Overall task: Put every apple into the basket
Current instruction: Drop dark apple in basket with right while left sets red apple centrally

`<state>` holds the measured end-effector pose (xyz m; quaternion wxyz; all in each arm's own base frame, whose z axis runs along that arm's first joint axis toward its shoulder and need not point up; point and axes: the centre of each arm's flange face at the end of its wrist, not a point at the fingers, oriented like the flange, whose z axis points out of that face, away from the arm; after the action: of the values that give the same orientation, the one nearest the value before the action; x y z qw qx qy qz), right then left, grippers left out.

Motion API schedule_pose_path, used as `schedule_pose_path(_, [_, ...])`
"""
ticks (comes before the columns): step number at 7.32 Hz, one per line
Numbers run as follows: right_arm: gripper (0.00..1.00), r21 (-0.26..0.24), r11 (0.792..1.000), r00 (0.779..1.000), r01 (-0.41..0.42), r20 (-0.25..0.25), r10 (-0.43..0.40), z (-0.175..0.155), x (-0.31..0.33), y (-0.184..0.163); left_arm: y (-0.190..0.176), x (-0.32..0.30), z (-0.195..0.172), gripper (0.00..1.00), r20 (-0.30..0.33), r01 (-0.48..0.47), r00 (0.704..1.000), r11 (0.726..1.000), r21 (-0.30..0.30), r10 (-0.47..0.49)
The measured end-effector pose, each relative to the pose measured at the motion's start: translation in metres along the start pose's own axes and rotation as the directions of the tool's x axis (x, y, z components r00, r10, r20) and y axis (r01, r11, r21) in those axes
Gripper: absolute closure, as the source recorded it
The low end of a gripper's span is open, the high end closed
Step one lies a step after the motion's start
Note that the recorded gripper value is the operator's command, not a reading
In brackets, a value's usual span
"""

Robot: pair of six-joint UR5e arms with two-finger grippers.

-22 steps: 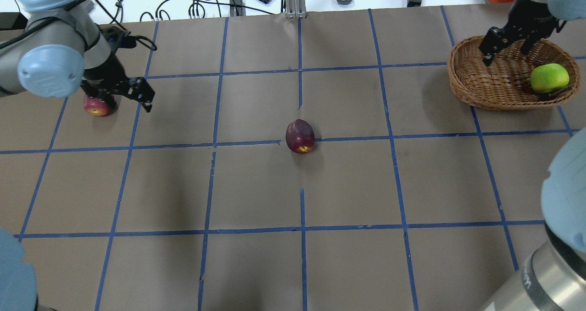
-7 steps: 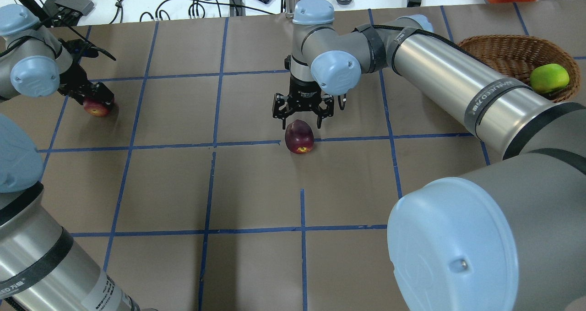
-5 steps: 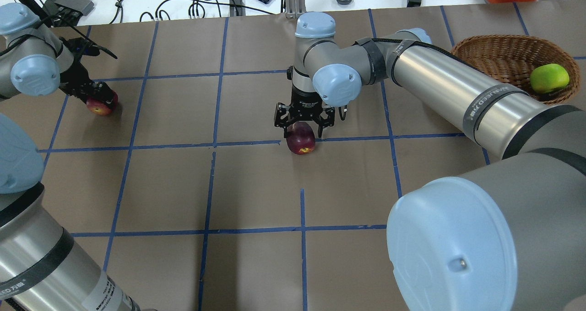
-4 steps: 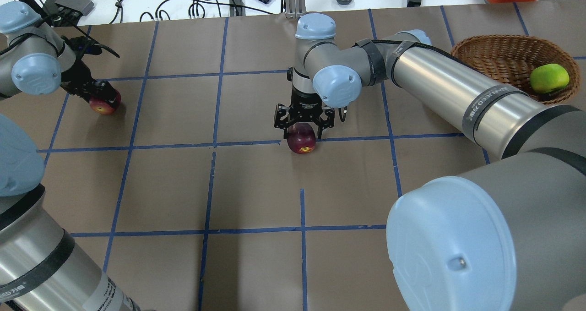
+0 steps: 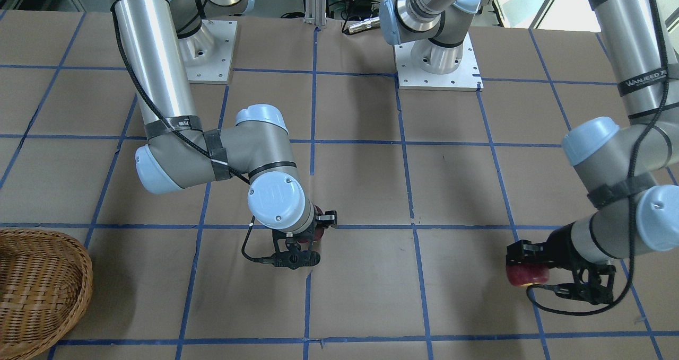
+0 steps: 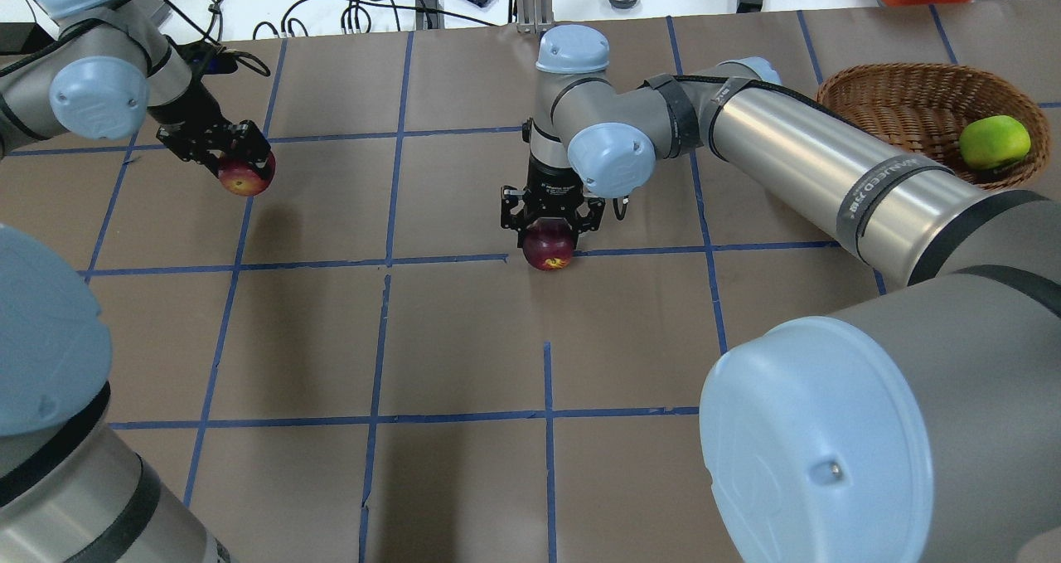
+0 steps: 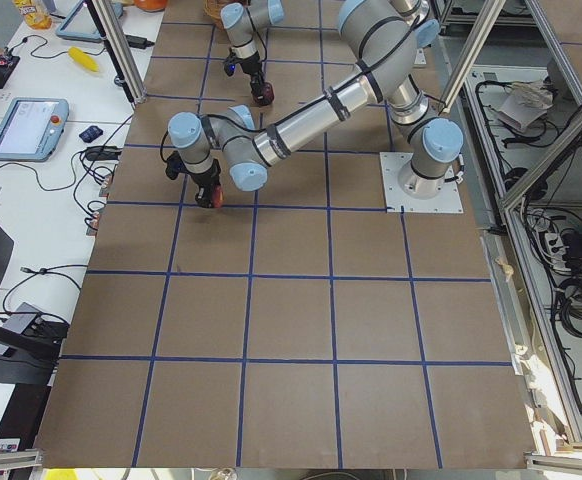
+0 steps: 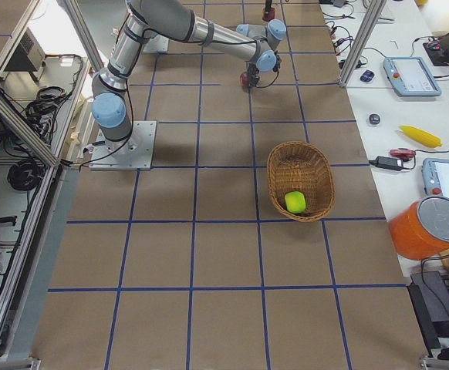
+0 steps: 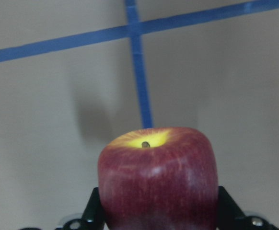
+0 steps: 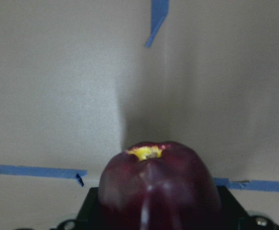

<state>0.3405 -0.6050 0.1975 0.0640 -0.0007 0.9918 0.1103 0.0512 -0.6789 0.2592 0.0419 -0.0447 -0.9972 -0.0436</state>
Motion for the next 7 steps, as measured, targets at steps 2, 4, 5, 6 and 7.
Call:
schedule_pose_path(2, [1.00, 0.085, 0.994, 0.995, -0.071, -0.061, 0.076, -0.069, 0.057, -0.005, 0.006, 0.102, -0.010, 0.79, 0.010, 0.122, 0.993, 0.992, -0.014, -0.122])
schedule_pose_path(4, [1.00, 0.157, 0.974, 0.981, -0.164, -0.081, 0.179, -0.149, 0.187, -0.018, 0.022, 0.215, -0.006, 0.79, 0.028, 0.192, 0.981, 0.981, -0.010, -0.192])
schedule_pose_path(5, [1.00, 0.178, 0.974, 0.981, -0.142, -0.108, 0.163, -0.173, 0.263, -0.023, 0.038, 0.277, -0.001, 0.78, 0.039, 0.197, 0.980, 0.980, -0.009, -0.197])
schedule_pose_path(6, [1.00, 0.194, 0.977, 0.983, -0.083, -0.148, 0.113, -0.189, 0.333, -0.028, 0.057, 0.330, 0.007, 0.77, 0.045, 0.207, 0.977, 0.978, -0.001, -0.207])
schedule_pose_path(7, [1.00, 0.211, 0.977, 0.978, -0.025, -0.196, 0.067, -0.198, 0.389, -0.036, 0.073, 0.373, 0.019, 0.75, 0.047, 0.229, 0.972, 0.973, 0.011, -0.230])
